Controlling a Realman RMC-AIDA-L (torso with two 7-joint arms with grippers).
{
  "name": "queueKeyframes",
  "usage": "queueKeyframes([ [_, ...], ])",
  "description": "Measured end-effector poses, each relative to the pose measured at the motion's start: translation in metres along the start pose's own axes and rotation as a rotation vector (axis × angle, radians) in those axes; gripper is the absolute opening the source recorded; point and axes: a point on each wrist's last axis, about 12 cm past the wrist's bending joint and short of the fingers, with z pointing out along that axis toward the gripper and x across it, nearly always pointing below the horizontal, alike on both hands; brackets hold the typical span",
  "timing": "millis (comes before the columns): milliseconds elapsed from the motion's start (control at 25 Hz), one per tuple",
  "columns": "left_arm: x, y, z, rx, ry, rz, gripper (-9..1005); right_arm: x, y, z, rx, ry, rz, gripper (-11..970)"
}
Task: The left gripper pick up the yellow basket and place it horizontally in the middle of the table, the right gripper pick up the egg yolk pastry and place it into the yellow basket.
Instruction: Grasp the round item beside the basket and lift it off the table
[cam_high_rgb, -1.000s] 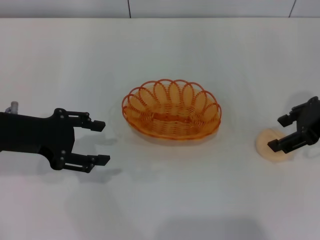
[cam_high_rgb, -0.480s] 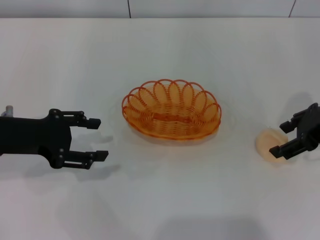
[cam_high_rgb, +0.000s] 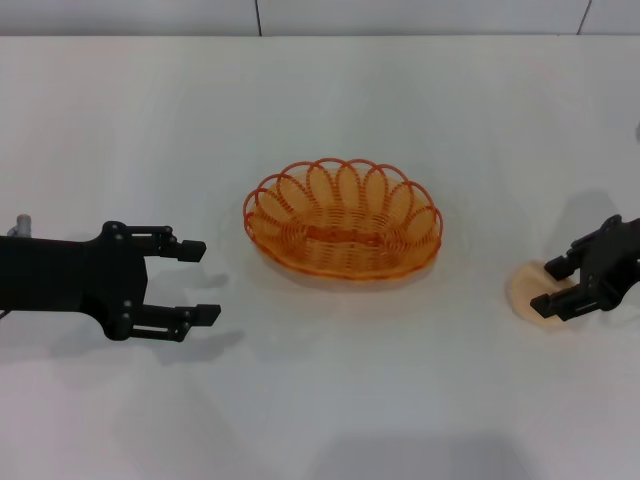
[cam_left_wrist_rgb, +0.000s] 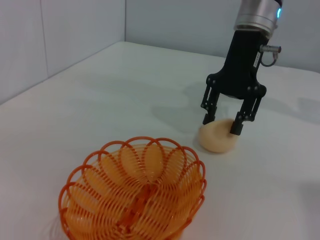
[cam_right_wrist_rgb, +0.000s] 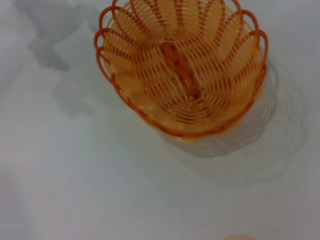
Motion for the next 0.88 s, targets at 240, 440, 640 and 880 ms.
queueKeyframes([
  [240, 0.000, 0.000, 0.000, 0.000, -0.001, 0.000, 759, -0.001, 0.002, 0.002, -0.005, 0.004, -0.008, 485],
  [440, 0.000, 0.000, 0.001, -0.001, 0.000, 0.000, 758, -0.002, 0.002, 0.002, -0.013, -0.015, -0.014, 326],
  [640, 0.000, 0.000, 0.000, 0.001, -0.001, 0.001, 758, -0.003, 0.001, -0.002, -0.009, -0.035, -0.023, 177],
  [880, 0.001, -0.002, 0.000, 0.007, -0.001, 0.012, 758, -0.011, 0.000, -0.026, -0.023, -0.154, -0.060, 84],
])
